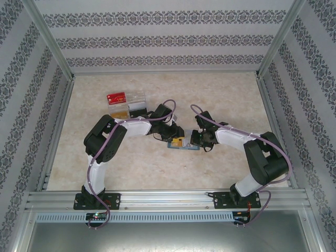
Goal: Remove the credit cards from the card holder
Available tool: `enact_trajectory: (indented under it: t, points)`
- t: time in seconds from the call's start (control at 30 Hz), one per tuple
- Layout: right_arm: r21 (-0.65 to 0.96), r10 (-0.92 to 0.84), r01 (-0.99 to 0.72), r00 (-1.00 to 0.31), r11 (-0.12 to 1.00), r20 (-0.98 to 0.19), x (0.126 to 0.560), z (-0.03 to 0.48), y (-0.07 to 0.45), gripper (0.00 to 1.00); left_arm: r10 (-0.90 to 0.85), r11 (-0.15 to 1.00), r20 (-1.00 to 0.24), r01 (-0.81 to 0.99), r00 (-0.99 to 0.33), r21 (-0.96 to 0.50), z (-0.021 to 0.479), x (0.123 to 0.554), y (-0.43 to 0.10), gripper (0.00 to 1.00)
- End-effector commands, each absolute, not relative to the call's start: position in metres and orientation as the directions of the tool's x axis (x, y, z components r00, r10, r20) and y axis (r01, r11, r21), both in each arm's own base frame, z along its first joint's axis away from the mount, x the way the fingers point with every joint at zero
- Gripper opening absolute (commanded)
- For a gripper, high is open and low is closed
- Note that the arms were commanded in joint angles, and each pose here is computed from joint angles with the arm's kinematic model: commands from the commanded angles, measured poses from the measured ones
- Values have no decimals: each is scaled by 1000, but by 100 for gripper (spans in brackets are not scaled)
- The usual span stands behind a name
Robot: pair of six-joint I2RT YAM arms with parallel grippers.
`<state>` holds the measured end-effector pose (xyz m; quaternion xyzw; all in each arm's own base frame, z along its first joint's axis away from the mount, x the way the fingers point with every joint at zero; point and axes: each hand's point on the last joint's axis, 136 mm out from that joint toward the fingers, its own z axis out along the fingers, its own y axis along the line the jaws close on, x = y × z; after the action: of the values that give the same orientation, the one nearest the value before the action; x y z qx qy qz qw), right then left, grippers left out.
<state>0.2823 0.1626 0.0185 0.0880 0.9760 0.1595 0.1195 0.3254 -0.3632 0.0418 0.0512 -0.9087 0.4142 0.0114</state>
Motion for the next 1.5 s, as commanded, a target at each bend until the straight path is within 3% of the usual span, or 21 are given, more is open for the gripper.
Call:
enact_trajectory:
  t: [0.0, 0.53, 0.97, 1.13, 1.3, 1.47]
  points:
    - [285, 190, 132, -964, 950, -188, 277, 4, 158, 19, -63, 670, 65, -91, -996, -737, 39, 325, -365, 31]
    - [291, 193, 134, -963, 948, -187, 276, 4, 159, 19, -44, 592, 81, -91, -996, -801, 37, 326, -379, 27]
    - [281, 201, 143, -961, 949, -190, 274, 4, 155, 19, -49, 593, 27, -51, -998, -804, 46, 327, -361, 1]
    - [299, 208, 141, -956, 944, -205, 276, 13, 156, 19, -42, 650, -4, -24, -999, -759, 47, 317, -335, 0]
    - [389, 178, 69, -952, 919, -250, 285, 40, 171, 24, -41, 695, -65, 18, -997, -719, 63, 311, -307, 0]
    - [533, 175, -36, -924, 845, -340, 297, 90, 192, 39, -34, 754, -166, 84, -986, -651, 92, 305, -278, 0]
